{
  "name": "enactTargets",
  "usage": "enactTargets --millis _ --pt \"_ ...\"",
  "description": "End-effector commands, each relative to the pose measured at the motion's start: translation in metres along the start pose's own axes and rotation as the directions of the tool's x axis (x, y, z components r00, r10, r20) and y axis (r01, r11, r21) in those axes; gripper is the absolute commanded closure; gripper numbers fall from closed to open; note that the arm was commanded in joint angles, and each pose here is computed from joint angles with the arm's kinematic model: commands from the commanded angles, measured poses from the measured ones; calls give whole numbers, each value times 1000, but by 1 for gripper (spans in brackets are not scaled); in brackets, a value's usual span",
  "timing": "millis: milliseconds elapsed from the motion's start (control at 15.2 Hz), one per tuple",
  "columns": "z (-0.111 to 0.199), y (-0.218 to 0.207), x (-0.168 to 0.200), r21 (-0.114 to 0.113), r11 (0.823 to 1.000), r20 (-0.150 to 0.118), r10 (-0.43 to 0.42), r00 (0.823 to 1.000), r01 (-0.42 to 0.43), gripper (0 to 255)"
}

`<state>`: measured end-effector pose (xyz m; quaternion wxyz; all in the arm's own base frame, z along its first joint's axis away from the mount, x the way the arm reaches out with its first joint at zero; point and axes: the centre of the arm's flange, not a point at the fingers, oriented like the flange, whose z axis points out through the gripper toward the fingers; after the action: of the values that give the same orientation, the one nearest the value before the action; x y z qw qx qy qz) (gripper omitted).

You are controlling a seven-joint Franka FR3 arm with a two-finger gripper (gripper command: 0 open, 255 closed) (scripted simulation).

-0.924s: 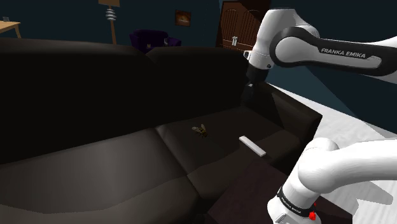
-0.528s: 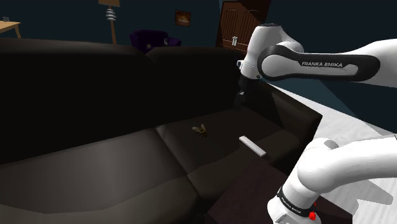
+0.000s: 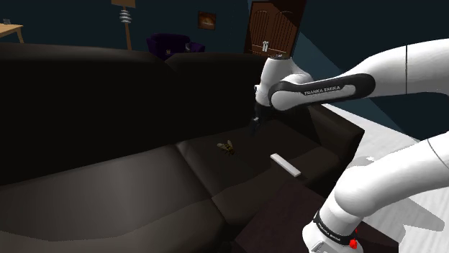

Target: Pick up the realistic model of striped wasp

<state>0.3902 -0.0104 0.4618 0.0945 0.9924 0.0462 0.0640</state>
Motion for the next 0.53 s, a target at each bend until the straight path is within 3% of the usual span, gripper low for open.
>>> enactTargets --millis 0,462 --pt "23 3 9 -9 1000 -7 19 1000 -19 0" --pt "105 14 48 -40 996 -23 82 996 -83 0"
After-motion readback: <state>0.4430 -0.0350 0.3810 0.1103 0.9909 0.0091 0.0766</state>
